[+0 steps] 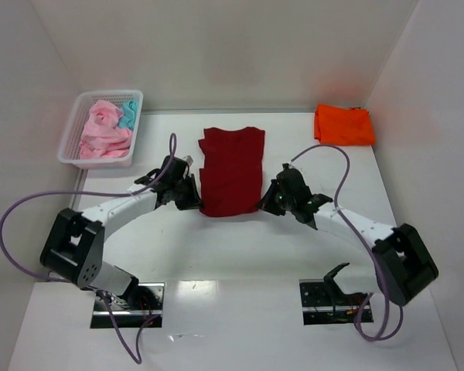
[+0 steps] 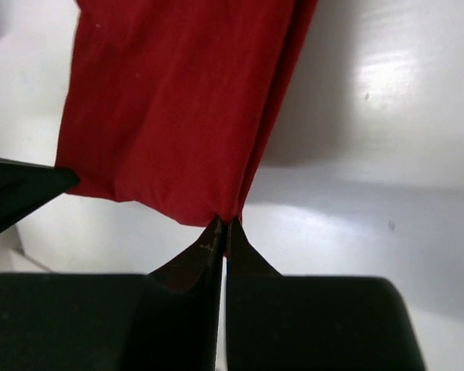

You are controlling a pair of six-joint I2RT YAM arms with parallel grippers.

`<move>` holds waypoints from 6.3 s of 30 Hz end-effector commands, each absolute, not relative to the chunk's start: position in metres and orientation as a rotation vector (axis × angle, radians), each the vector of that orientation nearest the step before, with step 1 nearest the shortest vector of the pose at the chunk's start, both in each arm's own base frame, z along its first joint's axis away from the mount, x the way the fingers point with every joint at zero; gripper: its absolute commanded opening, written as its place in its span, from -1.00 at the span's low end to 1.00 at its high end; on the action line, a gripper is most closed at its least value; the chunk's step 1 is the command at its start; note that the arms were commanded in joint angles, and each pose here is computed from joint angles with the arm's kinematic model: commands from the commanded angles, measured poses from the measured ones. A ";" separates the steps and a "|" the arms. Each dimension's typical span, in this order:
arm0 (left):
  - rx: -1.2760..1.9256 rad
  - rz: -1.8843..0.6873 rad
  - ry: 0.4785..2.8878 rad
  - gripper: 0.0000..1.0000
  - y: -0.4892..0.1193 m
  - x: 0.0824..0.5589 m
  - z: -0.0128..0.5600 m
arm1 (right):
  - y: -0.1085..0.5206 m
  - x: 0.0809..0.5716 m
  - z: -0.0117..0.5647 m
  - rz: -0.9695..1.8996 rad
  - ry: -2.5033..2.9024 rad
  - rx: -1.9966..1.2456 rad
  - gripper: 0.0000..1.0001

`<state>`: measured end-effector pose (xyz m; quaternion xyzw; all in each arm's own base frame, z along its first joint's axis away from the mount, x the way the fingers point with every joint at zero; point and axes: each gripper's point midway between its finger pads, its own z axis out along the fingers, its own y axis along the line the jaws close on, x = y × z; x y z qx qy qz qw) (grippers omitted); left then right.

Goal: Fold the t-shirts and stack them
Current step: Grab one side of the 2/3 rectangular tshirt with both arms, then fold the long partially folded tshirt into a neat square, then smooth out wrinkles on the folded tshirt

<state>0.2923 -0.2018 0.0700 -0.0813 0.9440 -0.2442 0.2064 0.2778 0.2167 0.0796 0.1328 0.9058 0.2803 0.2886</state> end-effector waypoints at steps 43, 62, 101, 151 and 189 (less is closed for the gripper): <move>-0.157 -0.686 2.442 -1.00 -0.202 0.500 0.128 | 0.187 0.501 0.150 0.587 2.141 0.342 -0.99; -0.126 -0.681 2.418 -0.07 -0.183 0.544 0.109 | 0.187 0.547 0.127 0.545 2.140 0.284 0.05; 0.096 -1.056 2.339 -0.33 -0.263 0.557 0.091 | 0.175 0.412 0.049 0.692 2.376 0.427 -0.88; 0.112 -1.348 2.341 -1.00 -0.341 0.379 0.083 | 0.216 0.526 0.054 0.891 2.216 0.168 -0.98; 0.414 -1.134 2.179 0.35 -0.295 0.476 0.149 | 0.157 0.369 0.128 0.801 2.159 0.372 -0.18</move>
